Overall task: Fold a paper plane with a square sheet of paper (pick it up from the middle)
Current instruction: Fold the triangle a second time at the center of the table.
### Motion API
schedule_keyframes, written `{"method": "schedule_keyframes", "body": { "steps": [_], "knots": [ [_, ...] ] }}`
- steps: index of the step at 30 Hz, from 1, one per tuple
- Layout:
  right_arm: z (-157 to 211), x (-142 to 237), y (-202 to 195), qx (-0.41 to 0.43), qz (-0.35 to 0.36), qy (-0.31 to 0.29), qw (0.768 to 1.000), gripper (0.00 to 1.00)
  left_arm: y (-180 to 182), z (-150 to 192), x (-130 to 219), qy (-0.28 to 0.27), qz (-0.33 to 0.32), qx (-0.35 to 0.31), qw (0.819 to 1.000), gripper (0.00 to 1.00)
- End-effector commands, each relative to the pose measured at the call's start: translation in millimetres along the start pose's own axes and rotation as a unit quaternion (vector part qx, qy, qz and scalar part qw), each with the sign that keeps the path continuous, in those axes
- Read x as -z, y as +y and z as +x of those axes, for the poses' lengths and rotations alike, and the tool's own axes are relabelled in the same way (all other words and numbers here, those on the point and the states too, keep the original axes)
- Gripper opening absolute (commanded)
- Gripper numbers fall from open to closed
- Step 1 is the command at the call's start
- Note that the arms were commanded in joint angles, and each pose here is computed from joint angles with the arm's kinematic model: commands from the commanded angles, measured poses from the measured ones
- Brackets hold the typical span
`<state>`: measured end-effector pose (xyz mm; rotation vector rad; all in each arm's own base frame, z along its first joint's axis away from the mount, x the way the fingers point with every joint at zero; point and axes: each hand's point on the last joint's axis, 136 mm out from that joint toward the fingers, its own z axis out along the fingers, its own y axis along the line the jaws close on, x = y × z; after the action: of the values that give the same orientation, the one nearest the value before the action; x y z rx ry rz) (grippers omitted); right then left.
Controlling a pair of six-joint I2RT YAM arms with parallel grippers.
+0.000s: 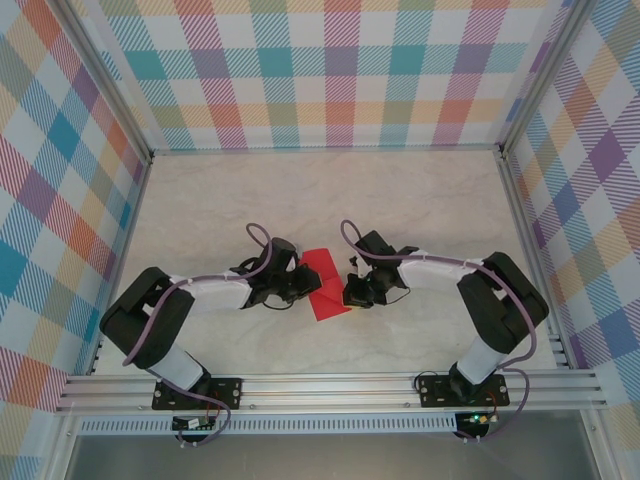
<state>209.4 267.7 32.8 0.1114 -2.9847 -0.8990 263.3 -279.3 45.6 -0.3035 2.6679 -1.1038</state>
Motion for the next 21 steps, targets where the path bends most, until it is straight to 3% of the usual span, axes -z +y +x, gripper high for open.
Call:
{"method": "schedule_keyframes", "body": {
  "steps": [1, 21],
  "knots": [
    [-6.7, 17.1, 25.3, 0.018, -0.047, -0.018, 0.999, 0.11, -14.3, -2.3, -3.9, 0.000, 0.025, -0.003, 1.000, 0.13],
    [-22.6, -15.7, 37.9, 0.028, -0.051, 0.027, 0.998, 0.11, 22.8, -3.2, -14.0, -0.014, -0.043, 0.025, 0.999, 0.12]
  ]
}}
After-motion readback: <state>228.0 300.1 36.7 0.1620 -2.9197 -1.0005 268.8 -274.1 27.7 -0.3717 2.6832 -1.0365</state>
